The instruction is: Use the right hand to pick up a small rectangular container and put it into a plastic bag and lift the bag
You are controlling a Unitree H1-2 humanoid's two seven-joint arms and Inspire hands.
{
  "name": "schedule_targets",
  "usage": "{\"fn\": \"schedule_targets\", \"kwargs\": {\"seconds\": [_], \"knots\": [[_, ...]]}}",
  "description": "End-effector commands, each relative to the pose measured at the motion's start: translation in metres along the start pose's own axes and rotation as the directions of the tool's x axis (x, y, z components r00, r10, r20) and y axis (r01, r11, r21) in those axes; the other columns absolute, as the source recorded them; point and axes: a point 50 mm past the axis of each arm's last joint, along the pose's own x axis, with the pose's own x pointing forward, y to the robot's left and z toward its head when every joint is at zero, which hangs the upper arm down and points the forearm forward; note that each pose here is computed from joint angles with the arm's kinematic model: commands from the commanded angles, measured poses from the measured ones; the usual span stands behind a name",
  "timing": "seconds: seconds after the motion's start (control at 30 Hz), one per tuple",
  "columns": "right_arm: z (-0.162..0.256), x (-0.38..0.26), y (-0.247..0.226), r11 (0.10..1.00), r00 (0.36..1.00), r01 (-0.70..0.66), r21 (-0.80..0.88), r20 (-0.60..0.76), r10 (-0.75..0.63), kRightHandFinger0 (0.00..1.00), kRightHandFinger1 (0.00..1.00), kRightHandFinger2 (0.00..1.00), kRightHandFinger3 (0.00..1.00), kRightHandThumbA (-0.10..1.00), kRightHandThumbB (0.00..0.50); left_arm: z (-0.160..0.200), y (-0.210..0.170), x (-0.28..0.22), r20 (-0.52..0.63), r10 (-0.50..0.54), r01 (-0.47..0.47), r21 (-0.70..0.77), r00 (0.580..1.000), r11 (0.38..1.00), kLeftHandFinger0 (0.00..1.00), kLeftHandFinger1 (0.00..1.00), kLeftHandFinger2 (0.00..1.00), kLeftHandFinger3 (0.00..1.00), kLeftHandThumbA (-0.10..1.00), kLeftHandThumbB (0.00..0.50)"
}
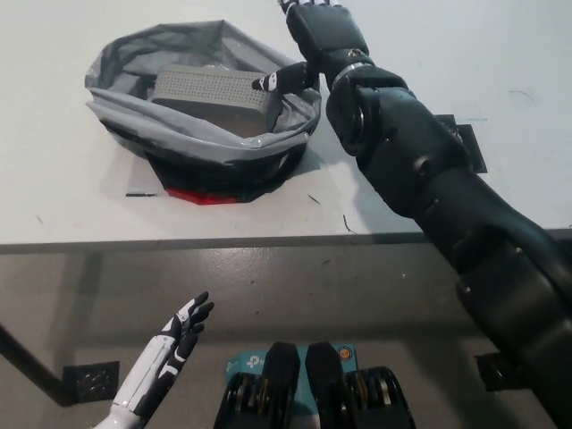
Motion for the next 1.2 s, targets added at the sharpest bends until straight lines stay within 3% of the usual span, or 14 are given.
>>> {"fn": "schedule_targets", "kwargs": {"seconds": [0.0,0.9,1.17], "knots": [[0.005,0.006,-0.024,0.999,0.999,0.032,0.037,-0.02,-0.032,1.0,1.0,1.0,1.0,1.0,0.5,0.008,0.004,0.002,0.043,0.007,-0.008,0.023,0.999,1.0,1.0,1.0,1.0,1.0,1.0,0.5],[-0.024,-0.01,0.046,0.988,0.974,-0.156,0.005,-0.167,0.154,1.0,1.0,1.0,1.0,1.0,0.5,0.007,0.003,-0.003,0.04,0.01,-0.011,0.017,0.999,1.0,1.0,1.0,1.0,1.0,1.0,0.5],[-0.028,-0.015,0.06,0.98,0.955,-0.187,0.069,-0.219,0.198,1.0,1.0,1.0,1.0,0.99,0.5,0.007,0.004,-0.003,0.039,0.013,-0.014,0.013,0.999,1.0,1.0,1.0,1.0,1.0,1.0,0.5]]}}
